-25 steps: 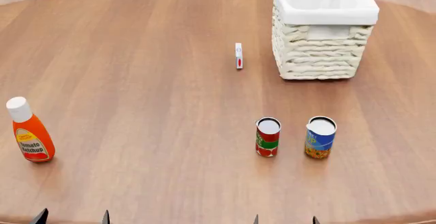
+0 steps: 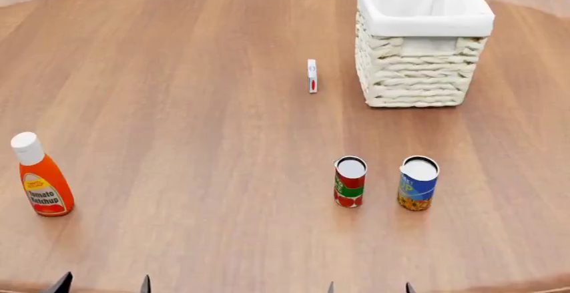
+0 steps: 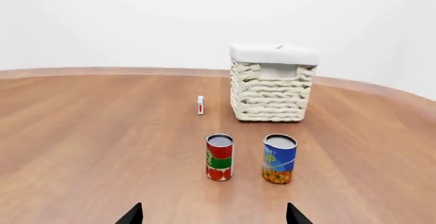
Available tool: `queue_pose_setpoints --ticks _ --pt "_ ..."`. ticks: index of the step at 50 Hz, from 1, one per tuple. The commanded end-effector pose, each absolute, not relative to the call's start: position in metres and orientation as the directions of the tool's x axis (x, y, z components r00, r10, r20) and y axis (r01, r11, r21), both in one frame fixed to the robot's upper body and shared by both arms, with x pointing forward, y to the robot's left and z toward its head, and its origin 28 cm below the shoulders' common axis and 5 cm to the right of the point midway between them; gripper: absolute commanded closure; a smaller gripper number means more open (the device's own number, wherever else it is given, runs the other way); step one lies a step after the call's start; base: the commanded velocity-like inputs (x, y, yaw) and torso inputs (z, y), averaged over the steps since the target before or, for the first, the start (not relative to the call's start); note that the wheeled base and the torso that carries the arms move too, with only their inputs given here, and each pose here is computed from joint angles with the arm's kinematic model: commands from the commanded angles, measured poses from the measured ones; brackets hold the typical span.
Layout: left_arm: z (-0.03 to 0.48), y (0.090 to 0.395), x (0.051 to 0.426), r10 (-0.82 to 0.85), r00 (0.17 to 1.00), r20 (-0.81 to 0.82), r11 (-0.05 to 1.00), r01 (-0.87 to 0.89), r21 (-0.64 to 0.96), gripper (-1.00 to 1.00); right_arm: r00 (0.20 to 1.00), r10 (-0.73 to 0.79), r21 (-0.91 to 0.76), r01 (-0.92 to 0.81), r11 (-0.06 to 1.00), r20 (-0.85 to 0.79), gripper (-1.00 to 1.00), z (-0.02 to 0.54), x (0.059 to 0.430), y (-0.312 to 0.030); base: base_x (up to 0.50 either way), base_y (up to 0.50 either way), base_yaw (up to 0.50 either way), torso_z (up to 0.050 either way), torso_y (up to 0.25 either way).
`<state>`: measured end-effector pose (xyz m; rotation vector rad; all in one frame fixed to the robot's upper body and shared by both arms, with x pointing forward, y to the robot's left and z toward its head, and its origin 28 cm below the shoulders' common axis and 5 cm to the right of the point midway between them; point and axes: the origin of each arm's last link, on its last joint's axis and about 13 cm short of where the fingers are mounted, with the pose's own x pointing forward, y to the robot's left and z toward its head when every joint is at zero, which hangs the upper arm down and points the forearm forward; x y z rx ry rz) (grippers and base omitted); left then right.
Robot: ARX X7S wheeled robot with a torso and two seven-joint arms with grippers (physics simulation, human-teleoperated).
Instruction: Pick up the cream cheese box, and put it in the basket.
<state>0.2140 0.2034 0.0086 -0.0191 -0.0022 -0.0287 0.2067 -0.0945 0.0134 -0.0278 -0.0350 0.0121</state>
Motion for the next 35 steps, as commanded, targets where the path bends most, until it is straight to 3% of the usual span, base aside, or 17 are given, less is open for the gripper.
queue_pose_setpoints --ticks 1,9,35 --pt "0.0077 0.2034 0.2161 -0.018 1.0 -0.015 0.999 0.017 -0.03 -1.0 0.998 0.031 -0.041 -0.029 0.999 0.059 -1.0 0.0153 0.2033 -0.0934 0.0 0.0 0.0 0.0 0.0" --pt "0.0056 0.2032 0.2173 -0.022 1.0 -0.021 0.999 0.021 -0.037 -1.0 0.998 0.038 -0.056 -0.036 0.998 0.041 -1.0 0.0123 0.2041 -0.0928 0.1 -0.07 0.0 0.0 0.0" --pt "0.0062 0.204 0.217 -0.03 0.999 -0.029 0.998 0.029 -0.055 -1.0 0.998 0.064 -0.056 -0.063 0.996 0.021 -1.0 0.0067 0.2032 -0.0907 0.32 -0.17 0.0 0.0 0.0"
